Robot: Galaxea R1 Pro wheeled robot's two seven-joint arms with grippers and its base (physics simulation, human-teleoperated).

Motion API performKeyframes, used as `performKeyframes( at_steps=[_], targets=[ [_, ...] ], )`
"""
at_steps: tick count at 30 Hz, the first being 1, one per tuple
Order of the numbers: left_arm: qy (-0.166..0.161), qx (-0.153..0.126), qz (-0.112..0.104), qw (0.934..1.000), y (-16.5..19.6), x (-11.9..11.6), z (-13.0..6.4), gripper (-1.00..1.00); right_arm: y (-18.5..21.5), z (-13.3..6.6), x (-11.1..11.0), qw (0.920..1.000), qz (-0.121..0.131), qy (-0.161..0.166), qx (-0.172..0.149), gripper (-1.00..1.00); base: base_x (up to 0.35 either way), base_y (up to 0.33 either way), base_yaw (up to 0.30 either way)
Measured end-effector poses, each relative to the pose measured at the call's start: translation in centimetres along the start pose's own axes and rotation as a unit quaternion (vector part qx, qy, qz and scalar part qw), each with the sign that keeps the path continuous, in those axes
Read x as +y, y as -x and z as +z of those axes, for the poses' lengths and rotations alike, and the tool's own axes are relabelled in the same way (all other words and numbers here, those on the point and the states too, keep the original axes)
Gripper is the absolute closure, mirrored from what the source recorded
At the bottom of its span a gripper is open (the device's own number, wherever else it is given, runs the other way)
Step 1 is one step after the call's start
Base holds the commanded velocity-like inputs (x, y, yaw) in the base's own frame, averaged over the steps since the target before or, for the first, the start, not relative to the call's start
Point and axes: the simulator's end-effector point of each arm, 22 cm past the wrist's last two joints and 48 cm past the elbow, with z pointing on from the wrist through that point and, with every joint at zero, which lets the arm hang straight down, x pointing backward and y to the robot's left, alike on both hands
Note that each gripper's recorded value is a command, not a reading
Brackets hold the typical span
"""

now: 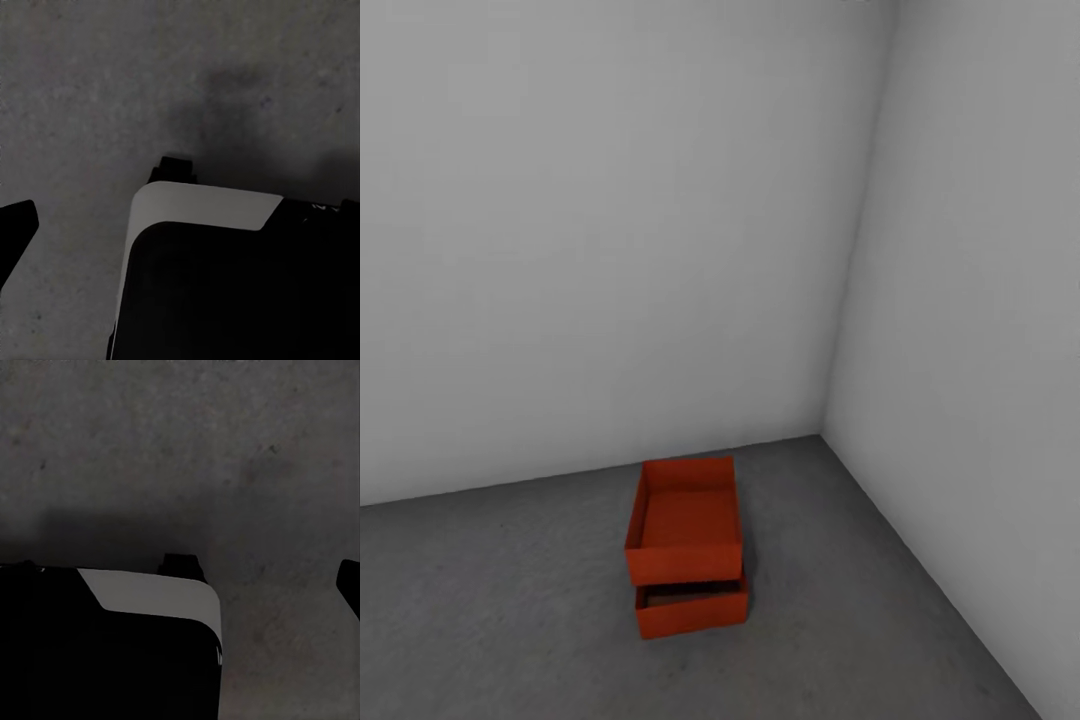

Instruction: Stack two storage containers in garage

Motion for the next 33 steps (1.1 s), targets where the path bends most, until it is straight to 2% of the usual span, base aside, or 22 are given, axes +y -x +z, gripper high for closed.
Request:
performKeyframes(
  at_steps=[33],
  targets=[
    [0.001, -0.010, -0.002, 1.0000, 0.73, 0.36, -0.21, -1.00, 0.72, -0.20, -0.03, 1.0000, -0.003, 0.000, -0.009, -1.00, 0.000, 0.000, -0.001]
  ],
)
